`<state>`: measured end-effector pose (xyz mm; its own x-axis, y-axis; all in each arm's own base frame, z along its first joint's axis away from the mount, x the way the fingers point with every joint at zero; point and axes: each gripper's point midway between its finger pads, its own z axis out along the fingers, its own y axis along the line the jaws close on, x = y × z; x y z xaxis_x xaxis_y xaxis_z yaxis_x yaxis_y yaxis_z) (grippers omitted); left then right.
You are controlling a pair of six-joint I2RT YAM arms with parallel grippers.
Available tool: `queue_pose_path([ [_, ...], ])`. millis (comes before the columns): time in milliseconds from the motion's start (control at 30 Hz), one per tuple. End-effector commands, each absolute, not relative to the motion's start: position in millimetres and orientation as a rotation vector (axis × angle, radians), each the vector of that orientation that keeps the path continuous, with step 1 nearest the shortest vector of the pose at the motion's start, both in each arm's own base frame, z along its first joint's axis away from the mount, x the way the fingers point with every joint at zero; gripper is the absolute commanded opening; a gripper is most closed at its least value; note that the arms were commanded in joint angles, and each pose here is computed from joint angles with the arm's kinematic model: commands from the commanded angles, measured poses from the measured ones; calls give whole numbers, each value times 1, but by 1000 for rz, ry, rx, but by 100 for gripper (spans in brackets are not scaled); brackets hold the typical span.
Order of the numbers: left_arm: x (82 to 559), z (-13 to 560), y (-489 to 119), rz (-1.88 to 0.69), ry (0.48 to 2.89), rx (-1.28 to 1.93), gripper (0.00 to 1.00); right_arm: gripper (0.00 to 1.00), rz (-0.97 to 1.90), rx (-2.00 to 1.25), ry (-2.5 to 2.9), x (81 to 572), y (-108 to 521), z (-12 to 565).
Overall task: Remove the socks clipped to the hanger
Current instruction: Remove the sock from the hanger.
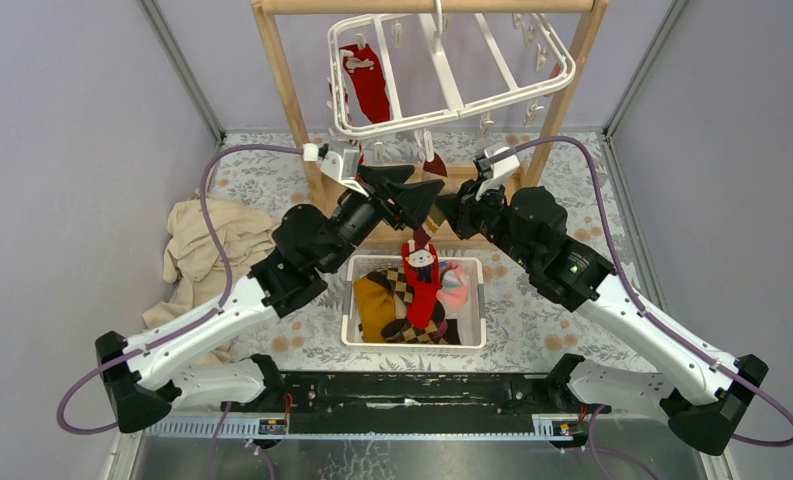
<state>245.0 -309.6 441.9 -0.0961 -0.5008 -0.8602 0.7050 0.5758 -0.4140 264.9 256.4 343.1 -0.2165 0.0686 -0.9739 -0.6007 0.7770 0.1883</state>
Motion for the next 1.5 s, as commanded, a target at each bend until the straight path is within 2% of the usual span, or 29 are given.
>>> queue_pose_path([
  [0, 259, 458, -304, -966, 1285, 114, 76, 10, 688, -391, 1608, 262, 253, 379],
  [233, 273, 460, -309, -928, 1296, 78, 66, 10, 689, -389, 1602, 258, 249, 381],
  [533, 283, 462, -316, -909, 1264, 79, 62, 9, 692, -396, 1600, 255, 247, 381],
  [700, 285, 466, -314, -921, 1233, 67, 55, 8, 695, -402, 1599, 253, 246, 381],
  [1067, 293, 467, -314, -943, 1180, 36, 58, 7, 702, -415, 1608, 252, 248, 374],
  [1467, 311, 465, -307, -954, 1168, 1, 58, 6, 703, -433, 1616, 252, 251, 369],
])
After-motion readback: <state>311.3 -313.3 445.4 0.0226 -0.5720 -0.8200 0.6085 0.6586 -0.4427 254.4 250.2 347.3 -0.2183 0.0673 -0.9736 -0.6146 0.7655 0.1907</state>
